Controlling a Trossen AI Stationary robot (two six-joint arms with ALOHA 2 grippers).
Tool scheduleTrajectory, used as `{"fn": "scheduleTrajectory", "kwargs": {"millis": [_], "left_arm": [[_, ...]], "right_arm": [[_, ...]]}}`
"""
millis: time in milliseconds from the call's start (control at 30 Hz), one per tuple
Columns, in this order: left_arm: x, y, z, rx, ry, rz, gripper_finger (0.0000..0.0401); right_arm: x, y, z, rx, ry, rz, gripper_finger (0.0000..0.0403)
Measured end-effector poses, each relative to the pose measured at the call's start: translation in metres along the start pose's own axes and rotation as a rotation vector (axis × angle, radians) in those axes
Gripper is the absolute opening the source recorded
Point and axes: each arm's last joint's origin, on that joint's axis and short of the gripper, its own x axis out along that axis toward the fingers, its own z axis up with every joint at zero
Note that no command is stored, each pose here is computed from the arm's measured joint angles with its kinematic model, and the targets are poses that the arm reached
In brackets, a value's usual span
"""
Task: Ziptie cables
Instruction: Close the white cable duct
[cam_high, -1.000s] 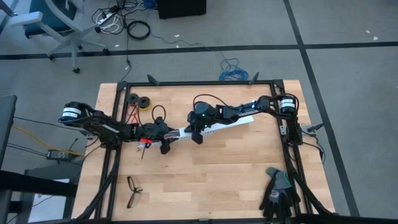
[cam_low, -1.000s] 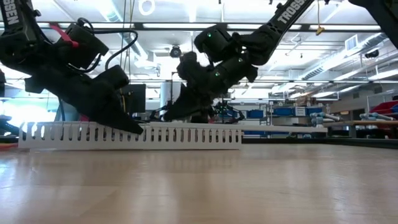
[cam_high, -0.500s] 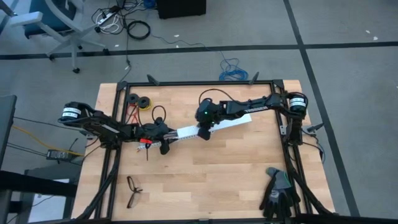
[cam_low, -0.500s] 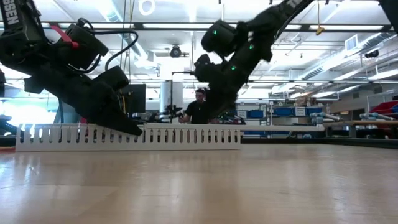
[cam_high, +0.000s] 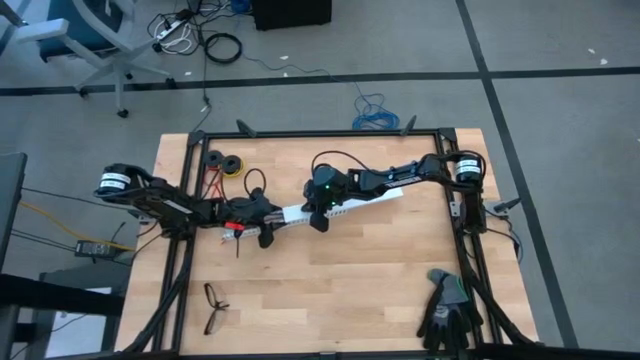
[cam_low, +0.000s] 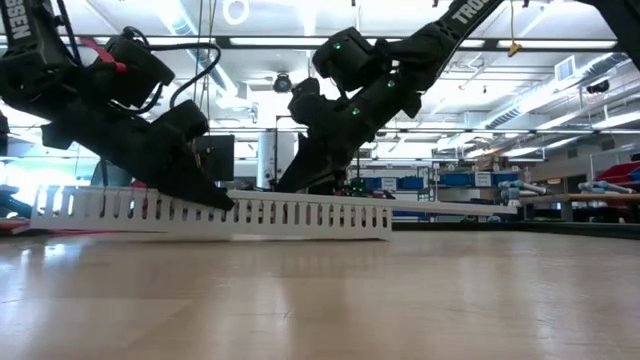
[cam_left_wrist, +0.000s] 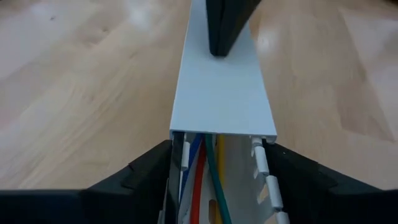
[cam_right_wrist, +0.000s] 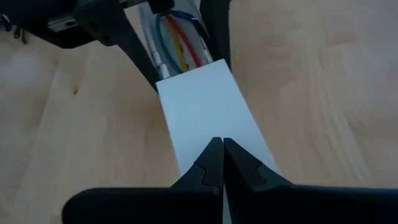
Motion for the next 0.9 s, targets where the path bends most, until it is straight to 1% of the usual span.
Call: {"fn": "scheduleTrajectory", "kwargs": {"millis": [167,233,267,400,500,600,667,767,833,900], "left_arm": [[0.015,0.001,0.007,0.001,0.026,0.029,0.0244],[0.026,0.001,0.010,0.031,0.040,0.038,0.0244],[0.032,0.000,0.013,0.050,0.045,0.039,0.0244],[0.056,-0.003,0.025,0.124,0.030,0.038,0.0244],[0.074,-0.002,0.036,0.177,0.025,0.009,0.0244],[0.093,0.000,0.048,0.194,0.011,-0.033,0.0244],[0.104,0.001,0.055,0.190,0.002,-0.034,0.0244],[0.114,0.001,0.064,0.190,-0.018,-0.034,0.0244],[0.119,0.001,0.071,0.189,-0.029,-0.059,0.0245],[0.122,0.001,0.075,0.181,-0.004,-0.089,0.0245]], "right_arm": [[-0.004,0.000,-0.001,-0.010,0.037,-0.007,0.0000],[-0.008,0.001,-0.002,-0.020,0.057,-0.023,0.0000],[-0.013,0.001,-0.001,-0.028,0.063,-0.053,0.0000],[-0.041,0.003,0.004,-0.054,0.050,-0.185,0.0000],[-0.068,0.003,-0.002,-0.043,0.032,-0.224,0.0000],[-0.094,0.000,-0.019,0.015,0.015,-0.249,0.0000],[-0.107,-0.002,-0.037,0.067,0.031,-0.266,0.0000],[-0.121,-0.001,-0.057,0.119,0.015,-0.284,0.0000],[-0.129,0.001,-0.064,0.143,0.002,-0.292,0.0000],[-0.133,0.003,-0.070,0.153,0.001,-0.294,0.0000]]}}
